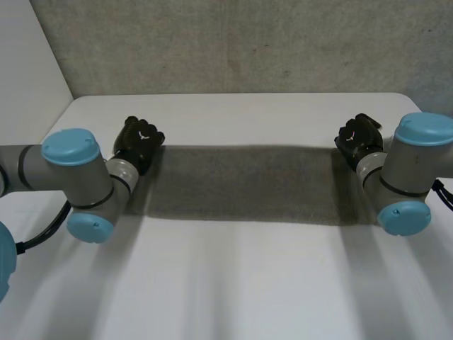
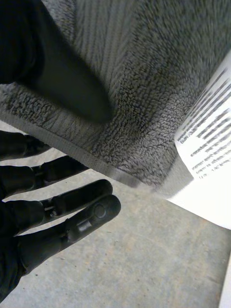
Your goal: Fold the towel.
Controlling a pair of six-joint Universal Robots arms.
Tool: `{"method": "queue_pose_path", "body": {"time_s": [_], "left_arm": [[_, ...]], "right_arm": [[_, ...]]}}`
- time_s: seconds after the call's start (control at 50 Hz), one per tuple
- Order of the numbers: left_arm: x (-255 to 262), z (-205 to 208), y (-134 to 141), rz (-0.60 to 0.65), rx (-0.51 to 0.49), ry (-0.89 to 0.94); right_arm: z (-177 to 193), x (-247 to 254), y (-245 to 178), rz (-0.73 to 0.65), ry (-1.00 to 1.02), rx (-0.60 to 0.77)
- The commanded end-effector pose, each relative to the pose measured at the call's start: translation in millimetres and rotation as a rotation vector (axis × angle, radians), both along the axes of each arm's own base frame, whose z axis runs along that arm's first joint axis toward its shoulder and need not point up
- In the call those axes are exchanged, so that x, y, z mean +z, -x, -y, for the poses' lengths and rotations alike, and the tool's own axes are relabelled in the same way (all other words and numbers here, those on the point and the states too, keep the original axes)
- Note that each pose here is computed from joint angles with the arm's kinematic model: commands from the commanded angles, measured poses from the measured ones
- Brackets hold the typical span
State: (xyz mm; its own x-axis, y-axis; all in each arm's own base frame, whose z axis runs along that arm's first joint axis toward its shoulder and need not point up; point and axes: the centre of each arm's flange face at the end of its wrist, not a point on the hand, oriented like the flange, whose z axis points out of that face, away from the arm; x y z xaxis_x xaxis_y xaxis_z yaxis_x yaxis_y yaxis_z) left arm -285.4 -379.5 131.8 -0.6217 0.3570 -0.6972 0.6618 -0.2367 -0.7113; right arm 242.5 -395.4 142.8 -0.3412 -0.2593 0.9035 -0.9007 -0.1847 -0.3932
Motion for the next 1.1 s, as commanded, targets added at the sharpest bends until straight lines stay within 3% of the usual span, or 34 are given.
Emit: {"method": "queue_pose_path", "body": {"time_s": [0.02, 0.16, 0.36, 0.48, 0.68, 0.88, 1.1], "left_arm": [[-2, -12, 12, 0.003, -0.028, -0.008], [18, -10, 6, -0.016, 0.031, 0.027], [49, -30, -13, -0.089, 0.080, 0.018], [55, -37, -33, -0.198, 0.117, -0.045], [59, -54, -59, -0.398, 0.044, -0.196], [50, -61, -63, -0.406, 0.050, -0.240], [47, -61, -63, -0.404, 0.049, -0.245]], "right_arm": [[0, -13, 1, 0.005, -0.015, -0.008], [1, 13, 6, 0.097, 0.016, -0.034], [-38, 73, 17, 0.397, -0.014, -0.045], [-58, 66, 34, 0.404, -0.154, -0.072], [-76, 41, 72, 0.509, -0.469, -0.183], [-68, 11, 87, 0.554, -0.559, -0.197], [-51, -6, 99, 0.564, -0.526, -0.220]]}}
